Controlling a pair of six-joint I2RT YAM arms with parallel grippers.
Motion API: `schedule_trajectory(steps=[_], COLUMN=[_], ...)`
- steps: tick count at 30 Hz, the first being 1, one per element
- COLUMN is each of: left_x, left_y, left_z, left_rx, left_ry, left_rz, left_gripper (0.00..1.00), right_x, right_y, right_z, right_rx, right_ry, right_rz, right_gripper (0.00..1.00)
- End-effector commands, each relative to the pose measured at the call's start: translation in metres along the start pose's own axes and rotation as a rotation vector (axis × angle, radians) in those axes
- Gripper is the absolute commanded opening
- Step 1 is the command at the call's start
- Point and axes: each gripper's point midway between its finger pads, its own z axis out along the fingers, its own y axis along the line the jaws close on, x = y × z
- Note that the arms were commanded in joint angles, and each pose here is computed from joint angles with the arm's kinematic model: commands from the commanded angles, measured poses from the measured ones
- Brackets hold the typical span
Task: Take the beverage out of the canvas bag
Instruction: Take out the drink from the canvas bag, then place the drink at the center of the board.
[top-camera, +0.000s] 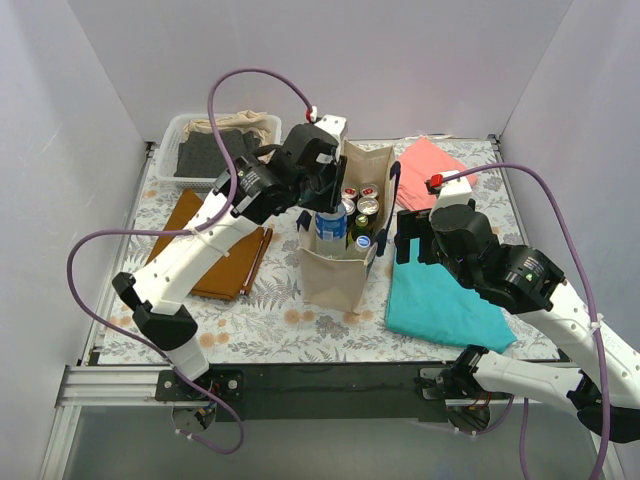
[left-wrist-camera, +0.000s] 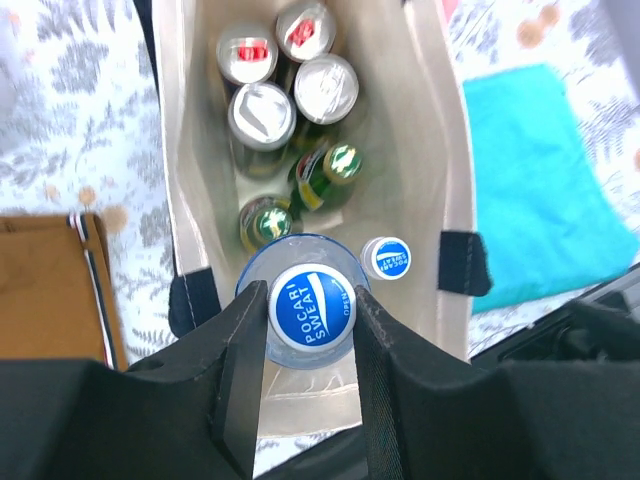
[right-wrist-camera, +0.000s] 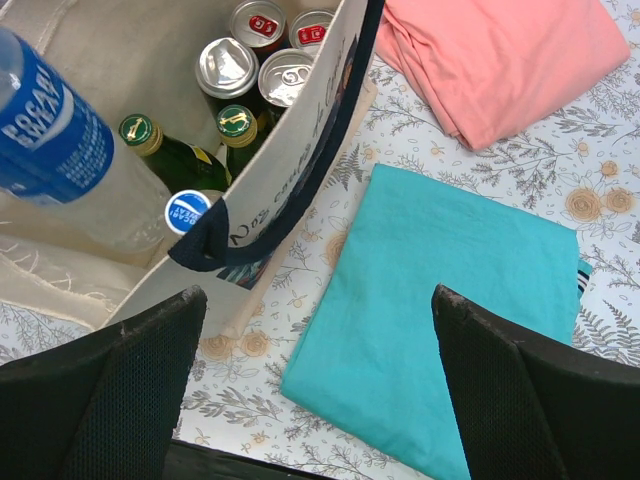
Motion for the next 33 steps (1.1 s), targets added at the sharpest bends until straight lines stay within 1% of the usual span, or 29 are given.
schedule_trajectory(steps=[1, 5, 9, 15, 16, 19, 23, 26, 28, 29, 31, 33], left_x=[-0.054, -0.070, -0.092, -0.129, -0.140, -0.156, -0.168, -0.176, -0.184, -0.182, -0.187, -0.186], left_y=[-0.013, -0.011, -0.004, 0.016, 0.016, 0.024, 0.034, 0.043, 0.049, 0.052, 0.055, 0.059], left_z=[-0.042, -0.055, -0.072, -0.101, -0.108, -0.124, -0.148, -0.158, -0.177, -0.174, -0.179, -0.173], left_rx=[0.081, 0.080, 0.058, -0.026, -0.025, -0.052, -0.071, -0.111, -0.122, -0.140, -0.162, -0.201], left_ry=[-0.180, -0.249, -0.355, -0.537, -0.587, -0.680, -0.781, -0.851, -0.925, -0.926, -0.961, -0.958], left_rz=[-0.035, -0.047, -0.058, -0.072, -0.081, -0.087, -0.089, -0.098, -0.103, -0.096, -0.083, -0.070], left_gripper=[0.00, 0.00, 0.00, 0.00, 0.00, 0.00, 0.00, 0.00, 0.00, 0.00, 0.00, 0.00], right_x=[-0.011, -0.011, -0.013, -0.012, -0.012, -0.013, -0.015, -0.019, -0.021, -0.021, -0.022, -0.022], right_y=[0.001, 0.000, 0.001, 0.004, 0.005, 0.007, 0.009, 0.009, 0.009, 0.010, 0.010, 0.010], right_z=[-0.001, -0.001, 0.000, 0.001, 0.001, 0.002, 0.001, 0.000, -0.001, -0.002, -0.002, -0.003], right_rx=[0.003, 0.008, 0.007, -0.003, -0.009, -0.014, -0.020, -0.022, -0.024, -0.028, -0.029, -0.030], right_ry=[-0.038, -0.040, -0.042, -0.034, -0.032, -0.032, -0.035, -0.042, -0.048, -0.049, -0.051, -0.053], right_rz=[0.023, 0.021, 0.020, 0.016, 0.014, 0.017, 0.019, 0.028, 0.036, 0.039, 0.043, 0.051], right_gripper=[0.98, 0.98, 0.98, 0.98, 0.98, 0.98, 0.98, 0.98, 0.98, 0.98, 0.98, 0.98])
